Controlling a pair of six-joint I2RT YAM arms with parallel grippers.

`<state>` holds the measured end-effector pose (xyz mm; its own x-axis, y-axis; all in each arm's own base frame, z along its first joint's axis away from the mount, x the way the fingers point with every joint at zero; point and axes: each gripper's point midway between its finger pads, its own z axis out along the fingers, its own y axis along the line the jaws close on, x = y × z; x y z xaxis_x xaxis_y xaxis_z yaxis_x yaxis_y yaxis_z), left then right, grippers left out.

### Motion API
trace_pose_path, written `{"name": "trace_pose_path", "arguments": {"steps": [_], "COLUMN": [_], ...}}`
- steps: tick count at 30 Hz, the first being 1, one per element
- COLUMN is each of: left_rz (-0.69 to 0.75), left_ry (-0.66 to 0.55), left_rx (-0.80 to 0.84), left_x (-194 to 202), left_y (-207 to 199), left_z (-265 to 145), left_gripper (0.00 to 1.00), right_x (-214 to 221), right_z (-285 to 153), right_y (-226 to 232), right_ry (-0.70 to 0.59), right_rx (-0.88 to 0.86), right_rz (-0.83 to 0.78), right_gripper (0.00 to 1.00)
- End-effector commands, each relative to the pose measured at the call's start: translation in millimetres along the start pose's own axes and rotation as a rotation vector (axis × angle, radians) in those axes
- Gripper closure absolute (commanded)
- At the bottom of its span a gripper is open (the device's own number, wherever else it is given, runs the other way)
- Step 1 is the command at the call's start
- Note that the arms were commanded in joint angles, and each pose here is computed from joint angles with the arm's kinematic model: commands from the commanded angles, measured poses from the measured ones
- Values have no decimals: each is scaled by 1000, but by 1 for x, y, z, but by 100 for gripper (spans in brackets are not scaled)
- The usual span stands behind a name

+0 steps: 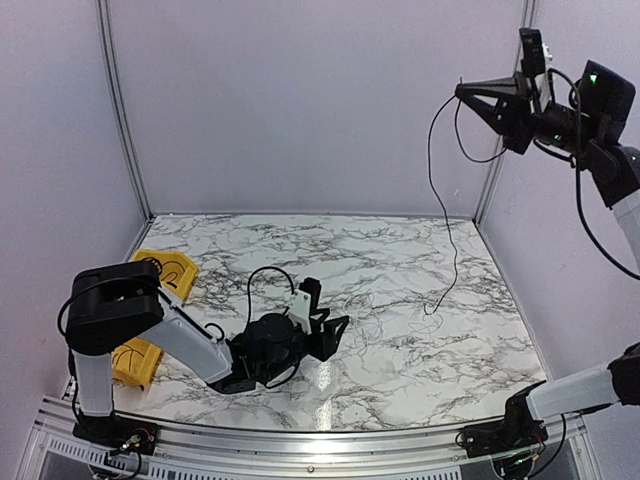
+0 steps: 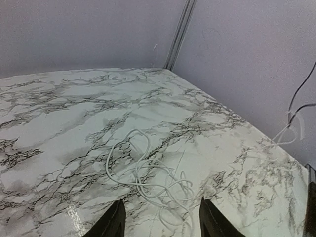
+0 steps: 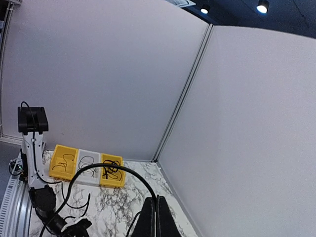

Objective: Untangle the cables

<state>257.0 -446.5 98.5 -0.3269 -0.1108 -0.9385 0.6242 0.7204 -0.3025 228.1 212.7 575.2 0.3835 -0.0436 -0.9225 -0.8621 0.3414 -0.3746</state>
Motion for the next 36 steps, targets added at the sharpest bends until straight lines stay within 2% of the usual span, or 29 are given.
{"name": "trace_pose_path", "arguments": {"steps": [1,5,10,13,18,22,30,36], "left_rz": [6,27,-22,-31,-71,-111,-133,-187], "left_ry": [-62,-20,73,108,150,152,134,136], "left_rx": [-12,62,112,112,199,204,128,-8], "left_x": [-28,-25,-6,7,21,26,31,42], "left_y": [-22,-47,-64,-68,-96,-104,-99,-73], "left_z": [-20,-29,-15,-1,26,40,61,84], "left_gripper": [45,42,46,47,51,49,45,51], "right_x": [66,113,134,128,110,97,82,75], "right_z": [12,16,18,17,19,21,29,34], "right_y": [-2,11,16,16,13,9,8,14], "right_ry": [58,106,126,115,92,77,55,45], "right_rx": [-25,-61,-77,-83,-84,-70,-80,-101], "right_rz": [128,217,255,251,244,237,228,225], "right_gripper": [100,100,100,100,100,100,100,100]}}
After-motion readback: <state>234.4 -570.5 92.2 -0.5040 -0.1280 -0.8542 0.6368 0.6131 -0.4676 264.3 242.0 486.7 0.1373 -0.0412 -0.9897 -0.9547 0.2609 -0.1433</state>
